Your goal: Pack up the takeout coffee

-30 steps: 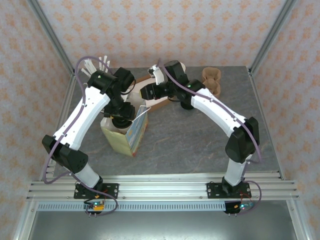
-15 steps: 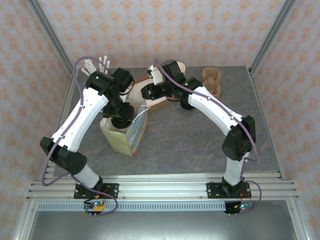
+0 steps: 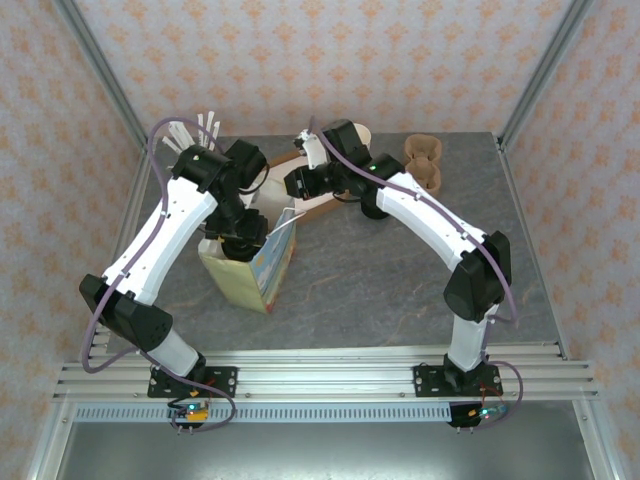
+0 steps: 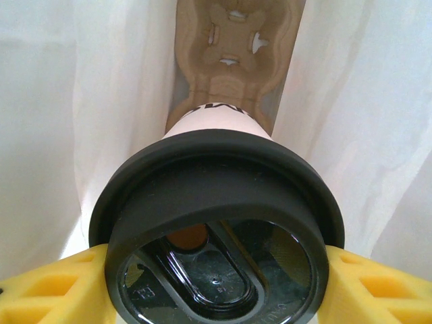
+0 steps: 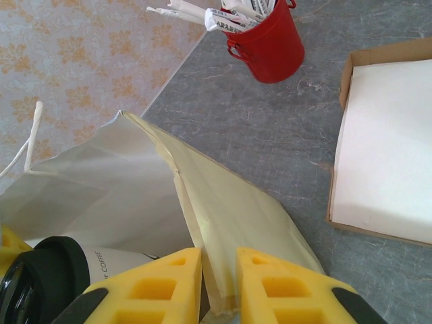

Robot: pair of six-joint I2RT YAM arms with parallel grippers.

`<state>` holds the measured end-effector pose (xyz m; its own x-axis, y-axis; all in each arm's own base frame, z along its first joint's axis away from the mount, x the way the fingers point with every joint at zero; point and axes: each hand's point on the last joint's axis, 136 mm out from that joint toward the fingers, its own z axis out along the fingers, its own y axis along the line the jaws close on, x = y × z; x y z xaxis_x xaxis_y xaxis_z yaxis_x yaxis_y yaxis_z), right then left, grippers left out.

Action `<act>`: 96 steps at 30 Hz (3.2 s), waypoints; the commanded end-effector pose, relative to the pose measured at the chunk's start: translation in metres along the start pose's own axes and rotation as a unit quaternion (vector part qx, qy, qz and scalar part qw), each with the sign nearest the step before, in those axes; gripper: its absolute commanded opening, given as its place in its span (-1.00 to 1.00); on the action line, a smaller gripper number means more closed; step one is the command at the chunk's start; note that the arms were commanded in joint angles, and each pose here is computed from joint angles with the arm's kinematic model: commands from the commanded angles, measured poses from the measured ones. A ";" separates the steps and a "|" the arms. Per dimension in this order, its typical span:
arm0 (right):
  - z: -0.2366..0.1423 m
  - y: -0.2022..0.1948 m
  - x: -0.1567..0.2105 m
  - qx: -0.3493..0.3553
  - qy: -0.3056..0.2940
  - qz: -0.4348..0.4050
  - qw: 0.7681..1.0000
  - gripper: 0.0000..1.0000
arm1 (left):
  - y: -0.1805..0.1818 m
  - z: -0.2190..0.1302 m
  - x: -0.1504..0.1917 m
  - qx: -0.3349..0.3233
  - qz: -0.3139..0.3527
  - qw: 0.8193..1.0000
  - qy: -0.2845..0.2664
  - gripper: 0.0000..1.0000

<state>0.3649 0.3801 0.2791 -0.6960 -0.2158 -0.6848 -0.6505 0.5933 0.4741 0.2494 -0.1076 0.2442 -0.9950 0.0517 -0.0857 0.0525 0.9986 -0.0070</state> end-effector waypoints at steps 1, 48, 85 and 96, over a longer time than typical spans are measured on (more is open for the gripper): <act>0.000 0.000 -0.004 0.014 -0.004 -0.016 1.000 -0.59 | 0.007 -0.001 0.016 -0.007 0.011 1.000 0.025 -0.34; -0.001 -0.008 -0.001 0.041 -0.013 -0.034 0.999 -0.58 | 0.007 -0.045 -0.017 -0.004 0.023 0.997 -0.069 -0.35; 0.003 -0.009 0.001 0.047 -0.014 -0.040 0.998 -0.58 | 0.002 0.008 0.000 -0.007 0.039 0.999 0.036 -0.35; 0.001 -0.009 0.001 0.053 -0.014 -0.041 0.998 -0.58 | 0.003 0.013 -0.005 0.000 0.035 0.999 0.031 -0.36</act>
<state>0.3735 0.3803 0.2744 -0.6433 -0.2306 -0.7300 -0.6659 0.6392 0.3848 0.2584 -0.1062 0.2304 -0.9934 0.1097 -0.0326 0.1095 0.9940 0.0059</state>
